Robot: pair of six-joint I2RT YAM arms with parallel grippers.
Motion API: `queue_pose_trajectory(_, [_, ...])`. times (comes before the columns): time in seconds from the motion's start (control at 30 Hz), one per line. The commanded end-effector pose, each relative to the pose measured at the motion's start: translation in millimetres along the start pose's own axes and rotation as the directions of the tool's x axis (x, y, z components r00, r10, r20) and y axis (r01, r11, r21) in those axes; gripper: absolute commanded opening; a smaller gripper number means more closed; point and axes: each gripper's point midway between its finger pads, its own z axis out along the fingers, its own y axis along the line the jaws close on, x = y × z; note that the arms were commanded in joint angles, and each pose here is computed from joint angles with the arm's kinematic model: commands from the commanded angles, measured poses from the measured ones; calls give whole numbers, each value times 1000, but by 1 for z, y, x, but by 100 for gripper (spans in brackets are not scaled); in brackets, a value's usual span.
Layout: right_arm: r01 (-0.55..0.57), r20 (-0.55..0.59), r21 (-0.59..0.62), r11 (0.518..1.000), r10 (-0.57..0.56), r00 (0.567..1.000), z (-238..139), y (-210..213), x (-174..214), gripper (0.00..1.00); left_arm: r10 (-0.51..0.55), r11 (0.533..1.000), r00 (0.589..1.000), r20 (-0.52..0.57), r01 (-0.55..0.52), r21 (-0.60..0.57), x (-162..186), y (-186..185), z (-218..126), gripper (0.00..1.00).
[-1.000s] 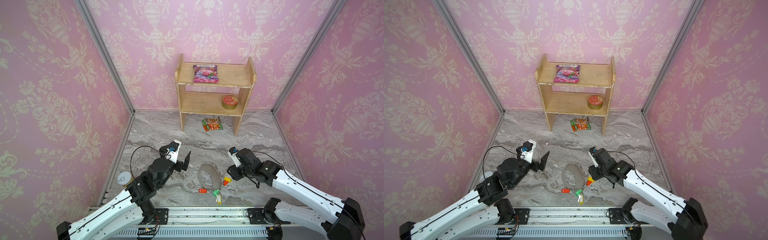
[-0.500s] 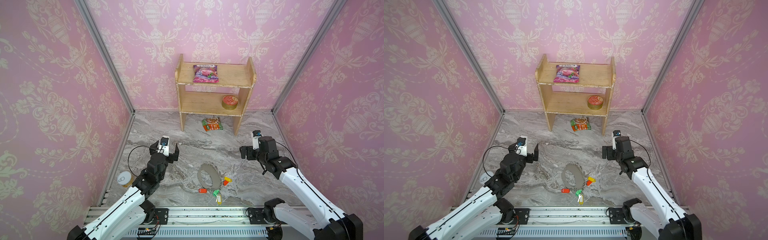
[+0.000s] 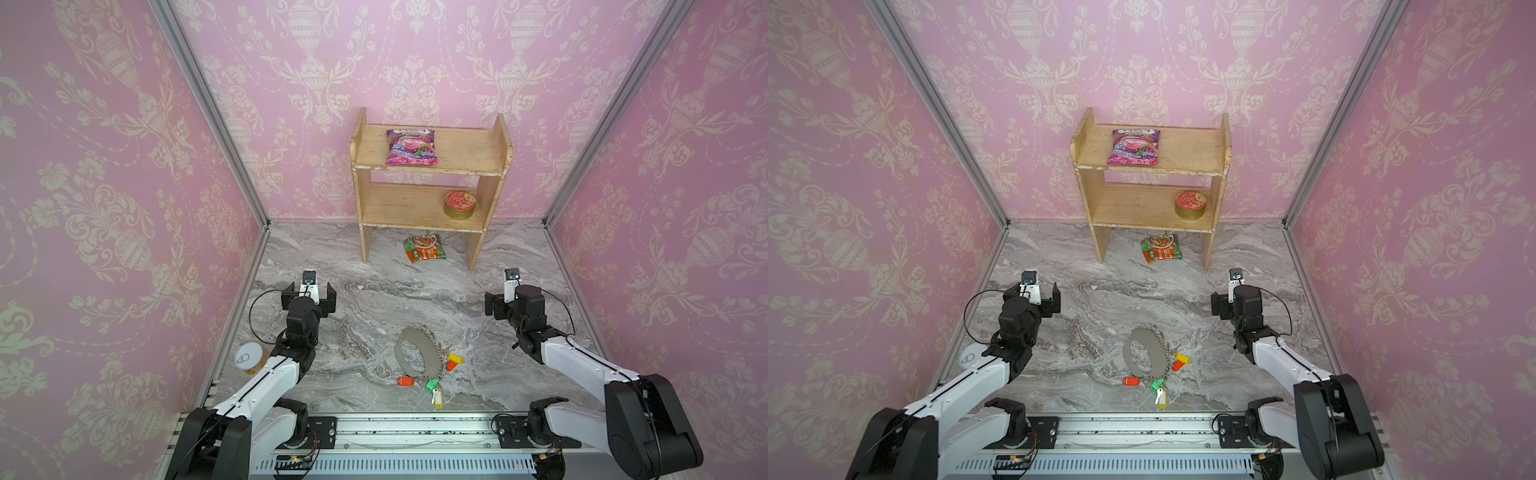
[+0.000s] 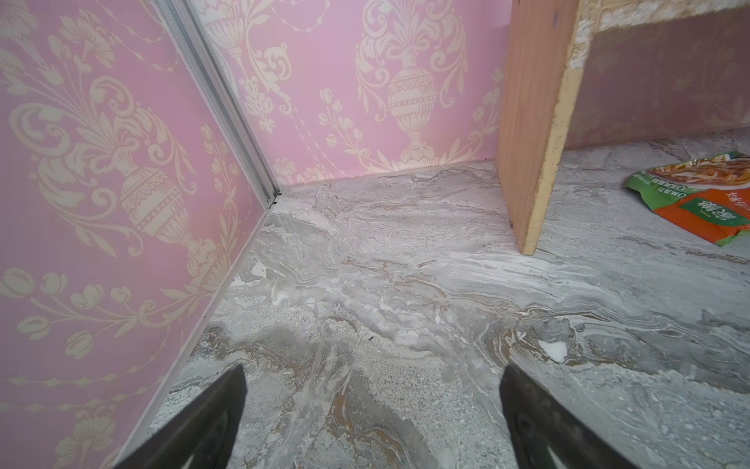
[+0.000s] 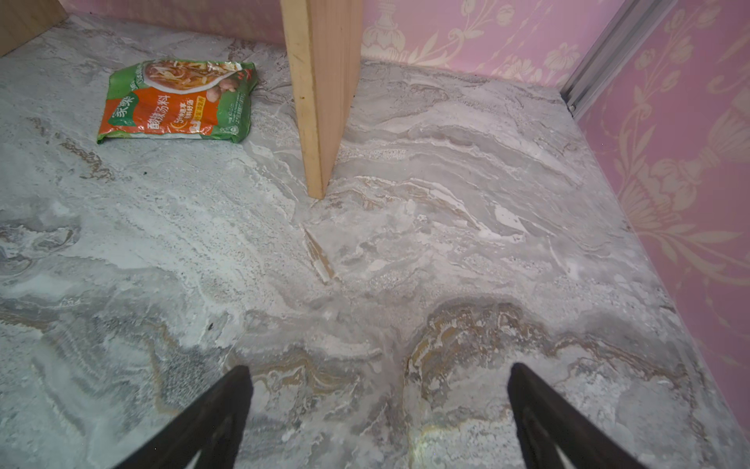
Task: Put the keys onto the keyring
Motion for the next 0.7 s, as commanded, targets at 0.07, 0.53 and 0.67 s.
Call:
queue_pose_trajectory(0.07, [30,127,-10,999,-29,991,9,4,-17,100,-68,994,996,54,63,86,-3,0,10,99])
queue_pose_trajectory(0.53, [-24,166,-47,999,32,986,19,5,-12,100,-42,993,999,28,39,115,36,-10,31,99])
queue_pose_trajectory(0.67, [-44,175,-88,995,59,983,28,5,-2,100,-41,994,998,52,35,106,47,-11,35,99])
